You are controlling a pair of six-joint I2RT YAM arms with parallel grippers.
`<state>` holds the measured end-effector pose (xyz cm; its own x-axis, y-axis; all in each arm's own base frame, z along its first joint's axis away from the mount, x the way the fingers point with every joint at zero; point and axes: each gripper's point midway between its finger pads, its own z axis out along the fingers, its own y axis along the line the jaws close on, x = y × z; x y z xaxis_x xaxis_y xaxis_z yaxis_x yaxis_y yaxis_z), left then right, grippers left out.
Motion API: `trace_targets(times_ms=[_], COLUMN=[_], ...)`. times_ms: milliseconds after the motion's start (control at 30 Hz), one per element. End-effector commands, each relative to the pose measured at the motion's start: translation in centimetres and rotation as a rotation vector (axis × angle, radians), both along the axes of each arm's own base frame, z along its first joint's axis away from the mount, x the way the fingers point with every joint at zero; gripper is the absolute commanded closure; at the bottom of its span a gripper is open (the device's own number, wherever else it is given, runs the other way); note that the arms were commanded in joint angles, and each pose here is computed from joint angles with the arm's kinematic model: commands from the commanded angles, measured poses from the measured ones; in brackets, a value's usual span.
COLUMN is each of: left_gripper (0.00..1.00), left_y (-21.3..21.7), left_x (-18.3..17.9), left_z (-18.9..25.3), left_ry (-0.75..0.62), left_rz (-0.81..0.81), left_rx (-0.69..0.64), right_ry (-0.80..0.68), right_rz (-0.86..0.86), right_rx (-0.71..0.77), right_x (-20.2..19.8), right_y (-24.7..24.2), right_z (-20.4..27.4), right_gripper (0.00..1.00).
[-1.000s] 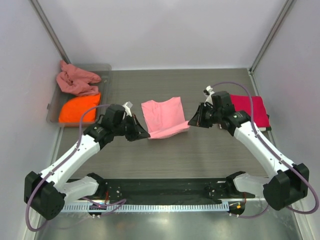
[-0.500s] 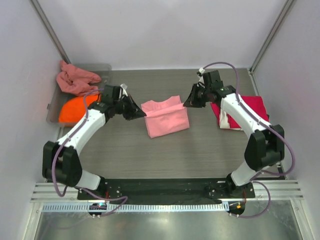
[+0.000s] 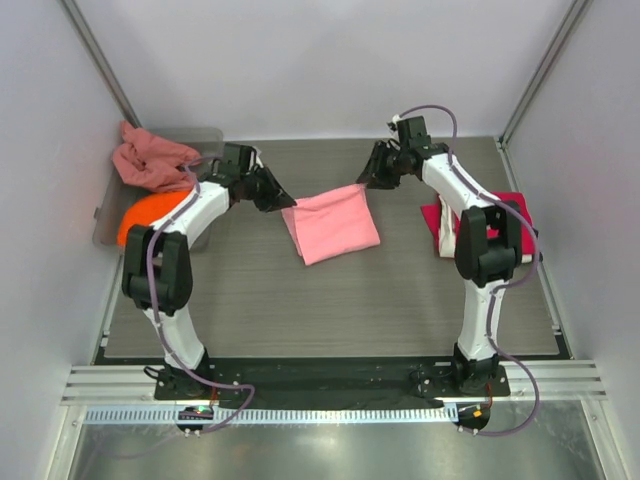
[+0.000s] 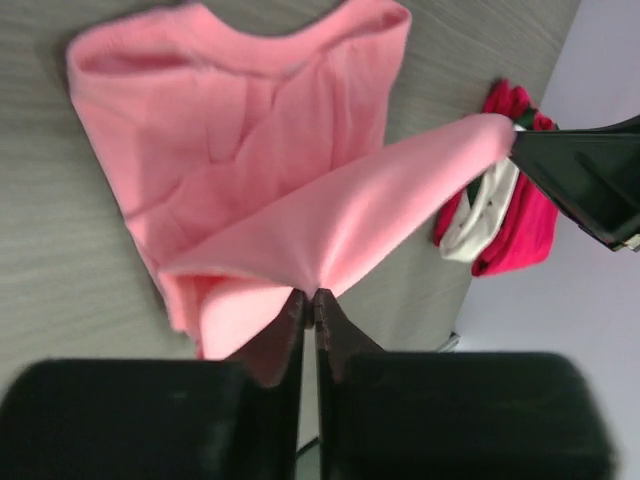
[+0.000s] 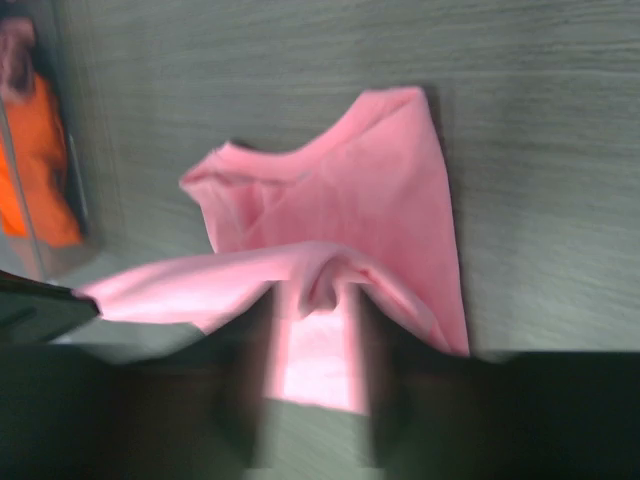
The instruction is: Fold and stack the t-shirts
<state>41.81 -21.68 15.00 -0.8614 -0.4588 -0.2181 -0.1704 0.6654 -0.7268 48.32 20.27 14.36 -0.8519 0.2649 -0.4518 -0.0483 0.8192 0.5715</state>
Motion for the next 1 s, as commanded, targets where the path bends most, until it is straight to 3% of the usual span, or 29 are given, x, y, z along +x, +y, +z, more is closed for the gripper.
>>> trace_targets(times_ms=[0,100,200,400,733,967], left_gripper=[0.84,0.37,0.12,0.12,0.13,0.27], left_y=[0.8,2.5,3.8,4.9,3.2,2.3], left_x=[3.4,5.5,5.7,3.6,2.8,3.9], left_z=[-1.6,-3.1,-3.7,-4.8,-8.1,-10.0], left_ry=[-0.006,-0.019,-0.041,-0.076,-0.046,-0.007], left_rz=[0.061,0.138,0.173,0.196,0.144,0.133], left_rx=[0.005,0.055,0.105,0.173,0.214,0.189], right_ry=[-0.044,-0.042,-0.071,-0.068,-0.034,-0.047], right_rz=[-0.001,-0.029,-0.028,0.000,0.069,0.003], right_rx=[0.026,-0.005,-0.024,-0.059,-0.034,-0.137], right_x=[2.9,4.2,3.7,2.0,2.7,2.8], right_y=[0.3,-0.1,-0.5,-1.4,-0.3,-2.2], right_z=[0.3,-1.2,-1.2,-3.7,-7.2,-7.2], right_gripper=[0.33,0.03,0.03,0.21,0.20,0.24])
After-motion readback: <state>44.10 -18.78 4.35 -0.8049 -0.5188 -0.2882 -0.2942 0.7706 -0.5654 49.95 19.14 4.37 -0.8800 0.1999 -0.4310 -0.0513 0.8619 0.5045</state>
